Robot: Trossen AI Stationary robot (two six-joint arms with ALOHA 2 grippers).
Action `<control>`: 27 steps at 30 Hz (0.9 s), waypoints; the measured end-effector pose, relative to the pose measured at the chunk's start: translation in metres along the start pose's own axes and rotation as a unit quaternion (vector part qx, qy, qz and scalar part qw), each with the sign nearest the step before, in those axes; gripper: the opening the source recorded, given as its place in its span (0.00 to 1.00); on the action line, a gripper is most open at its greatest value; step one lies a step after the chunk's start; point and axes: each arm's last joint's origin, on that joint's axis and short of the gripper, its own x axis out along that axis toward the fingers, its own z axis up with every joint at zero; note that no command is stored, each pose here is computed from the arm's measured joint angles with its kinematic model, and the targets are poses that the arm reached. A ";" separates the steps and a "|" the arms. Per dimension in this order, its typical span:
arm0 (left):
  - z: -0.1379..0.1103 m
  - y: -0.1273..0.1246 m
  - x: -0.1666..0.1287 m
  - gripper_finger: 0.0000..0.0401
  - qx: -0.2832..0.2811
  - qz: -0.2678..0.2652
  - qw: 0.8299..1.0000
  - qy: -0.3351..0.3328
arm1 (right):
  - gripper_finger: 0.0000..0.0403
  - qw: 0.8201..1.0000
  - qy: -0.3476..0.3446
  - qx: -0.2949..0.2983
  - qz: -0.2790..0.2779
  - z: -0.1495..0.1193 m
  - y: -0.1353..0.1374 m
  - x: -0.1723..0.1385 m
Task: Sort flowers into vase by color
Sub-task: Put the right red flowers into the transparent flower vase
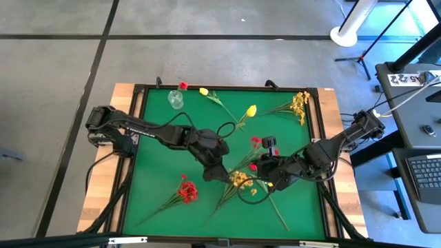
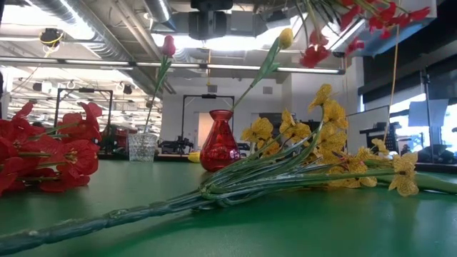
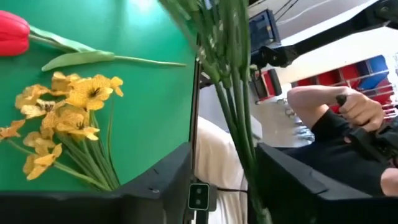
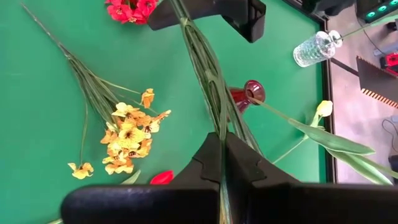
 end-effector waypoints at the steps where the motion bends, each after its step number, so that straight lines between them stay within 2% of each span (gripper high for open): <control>1: 0.001 0.001 -0.001 0.39 -0.001 -0.002 1.000 0.003 | 0.00 1.000 0.000 0.000 0.001 0.000 0.000 0.000; 5: 0.003 0.003 -0.002 0.33 -0.005 -0.011 1.000 0.009 | 0.00 1.000 0.001 0.007 0.006 0.000 0.000 0.000; 13: 0.005 0.006 -0.006 0.28 -0.010 -0.008 1.000 0.016 | 0.00 1.000 0.002 0.009 0.006 0.000 0.000 0.000; 17: 0.003 0.008 -0.006 0.20 -0.004 0.002 1.000 0.027 | 0.00 1.000 0.004 0.008 0.006 -0.001 0.000 0.000; 22: 0.000 0.012 -0.006 0.03 0.012 0.022 0.999 0.033 | 0.00 1.000 0.004 0.008 0.006 -0.001 0.000 0.000; 27: -0.001 0.014 -0.006 0.02 0.025 0.039 0.998 0.031 | 0.06 1.000 -0.001 0.008 0.006 0.000 0.001 0.000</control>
